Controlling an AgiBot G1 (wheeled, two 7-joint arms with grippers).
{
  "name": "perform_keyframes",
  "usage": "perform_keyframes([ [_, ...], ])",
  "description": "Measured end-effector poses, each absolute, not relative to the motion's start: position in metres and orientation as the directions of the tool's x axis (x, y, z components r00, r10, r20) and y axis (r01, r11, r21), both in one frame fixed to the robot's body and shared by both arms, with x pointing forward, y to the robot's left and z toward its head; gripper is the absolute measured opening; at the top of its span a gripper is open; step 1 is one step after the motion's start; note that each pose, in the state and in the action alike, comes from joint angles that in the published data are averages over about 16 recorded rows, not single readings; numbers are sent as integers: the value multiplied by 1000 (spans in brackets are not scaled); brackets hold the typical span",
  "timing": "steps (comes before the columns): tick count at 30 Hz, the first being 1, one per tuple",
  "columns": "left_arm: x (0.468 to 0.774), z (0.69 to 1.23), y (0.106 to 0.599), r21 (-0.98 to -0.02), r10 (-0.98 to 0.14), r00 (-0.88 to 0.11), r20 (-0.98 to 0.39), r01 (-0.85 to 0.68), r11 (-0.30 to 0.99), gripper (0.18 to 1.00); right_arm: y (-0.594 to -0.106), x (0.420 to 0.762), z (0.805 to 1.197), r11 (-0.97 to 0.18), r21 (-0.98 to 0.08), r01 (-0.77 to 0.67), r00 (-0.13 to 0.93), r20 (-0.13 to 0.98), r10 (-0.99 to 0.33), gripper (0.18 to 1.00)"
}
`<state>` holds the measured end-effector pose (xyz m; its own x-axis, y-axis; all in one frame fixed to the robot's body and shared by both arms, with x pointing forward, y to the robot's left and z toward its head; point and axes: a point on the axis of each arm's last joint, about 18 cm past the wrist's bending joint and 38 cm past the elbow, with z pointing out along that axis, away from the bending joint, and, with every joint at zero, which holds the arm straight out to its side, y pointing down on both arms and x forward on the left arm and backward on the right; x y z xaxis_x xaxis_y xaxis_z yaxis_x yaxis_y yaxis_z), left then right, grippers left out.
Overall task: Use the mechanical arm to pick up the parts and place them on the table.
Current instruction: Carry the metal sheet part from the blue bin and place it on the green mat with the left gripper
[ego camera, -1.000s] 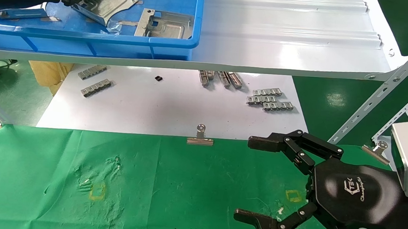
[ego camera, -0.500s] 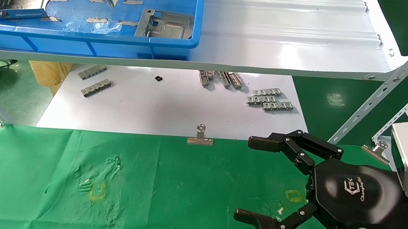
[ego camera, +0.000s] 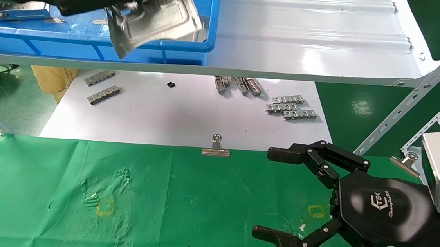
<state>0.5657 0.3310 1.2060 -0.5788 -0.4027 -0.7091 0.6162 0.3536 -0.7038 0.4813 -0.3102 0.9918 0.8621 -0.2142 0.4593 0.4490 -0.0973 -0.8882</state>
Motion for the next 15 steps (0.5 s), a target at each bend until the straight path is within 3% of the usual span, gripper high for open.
perform_keyframes([
  [15, 547, 1112, 351, -570, -186, -562, -806, 652, 500, 271, -310, 481, 992, -97, -888, 449, 862, 459, -214, 1001],
])
